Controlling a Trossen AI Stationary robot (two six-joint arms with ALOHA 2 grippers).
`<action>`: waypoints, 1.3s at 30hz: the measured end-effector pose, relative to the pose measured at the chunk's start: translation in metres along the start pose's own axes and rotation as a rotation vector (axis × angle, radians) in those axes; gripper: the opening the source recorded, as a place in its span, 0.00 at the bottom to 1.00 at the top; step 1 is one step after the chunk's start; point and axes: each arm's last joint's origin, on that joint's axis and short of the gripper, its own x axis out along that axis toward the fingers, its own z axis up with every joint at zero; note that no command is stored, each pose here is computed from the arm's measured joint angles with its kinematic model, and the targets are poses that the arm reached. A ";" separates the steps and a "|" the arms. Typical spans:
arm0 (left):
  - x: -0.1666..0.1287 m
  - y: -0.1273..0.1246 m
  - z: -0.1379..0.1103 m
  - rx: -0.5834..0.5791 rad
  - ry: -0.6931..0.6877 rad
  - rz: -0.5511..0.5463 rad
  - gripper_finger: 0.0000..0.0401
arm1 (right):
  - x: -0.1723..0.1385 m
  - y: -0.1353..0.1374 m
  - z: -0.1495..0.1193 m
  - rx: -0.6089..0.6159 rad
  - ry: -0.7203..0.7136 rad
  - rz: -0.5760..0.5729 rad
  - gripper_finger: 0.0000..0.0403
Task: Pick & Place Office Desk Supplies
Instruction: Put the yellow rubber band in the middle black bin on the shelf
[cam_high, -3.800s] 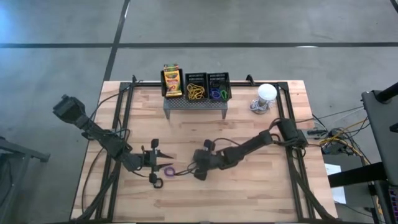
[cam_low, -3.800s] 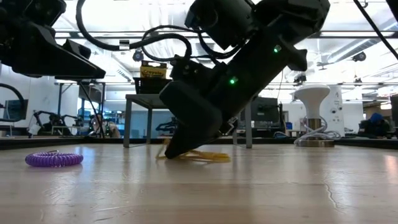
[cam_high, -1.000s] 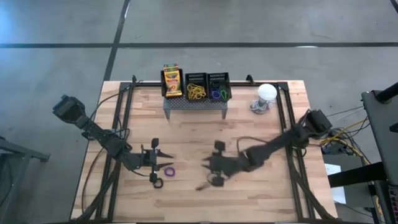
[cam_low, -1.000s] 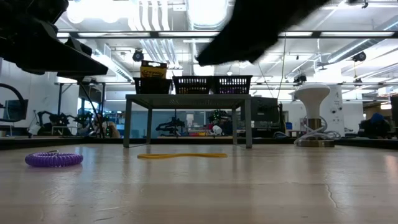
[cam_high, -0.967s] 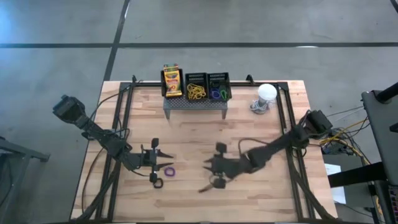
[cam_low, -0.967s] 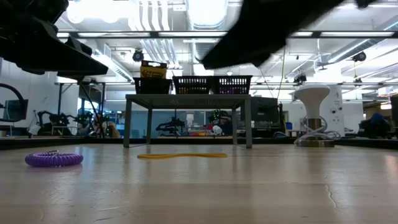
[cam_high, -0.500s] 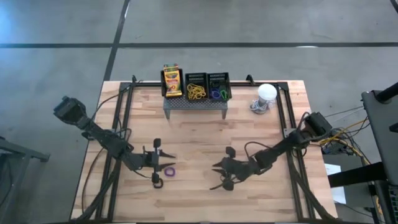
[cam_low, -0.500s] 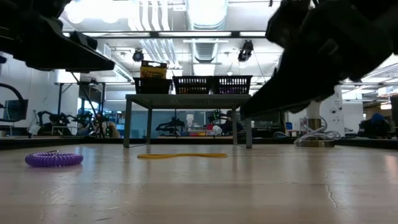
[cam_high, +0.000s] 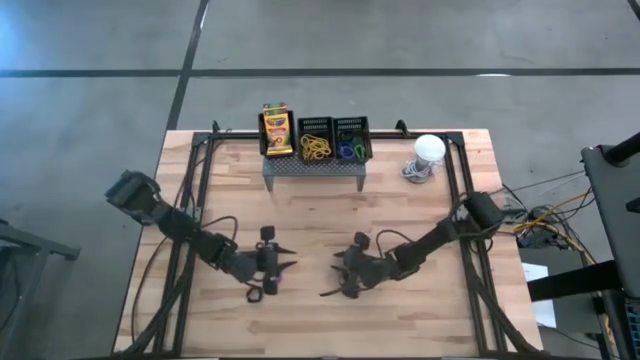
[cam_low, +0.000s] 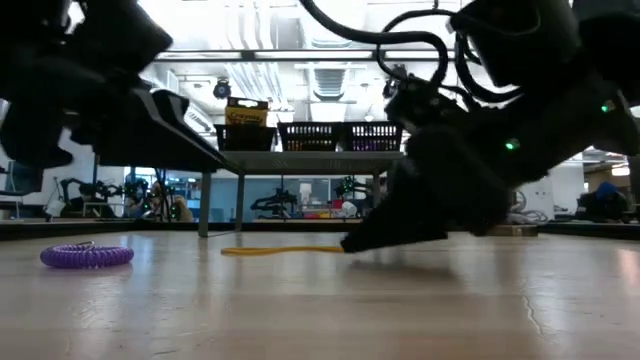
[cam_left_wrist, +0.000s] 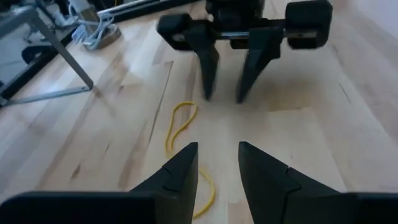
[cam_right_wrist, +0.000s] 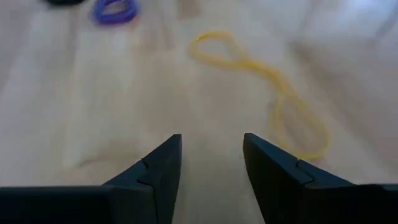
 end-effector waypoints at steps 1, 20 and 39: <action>0.003 0.000 0.000 -0.013 0.002 0.004 0.29 | 0.001 -0.001 0.002 -0.013 -0.017 -0.038 0.42; 0.008 0.005 -0.007 -0.067 0.035 -0.004 0.29 | 0.027 -0.050 0.011 0.025 0.113 -0.011 0.40; 0.011 0.003 0.014 0.035 -0.111 -0.088 0.29 | -0.024 -0.007 0.039 -0.119 -0.100 -0.069 0.02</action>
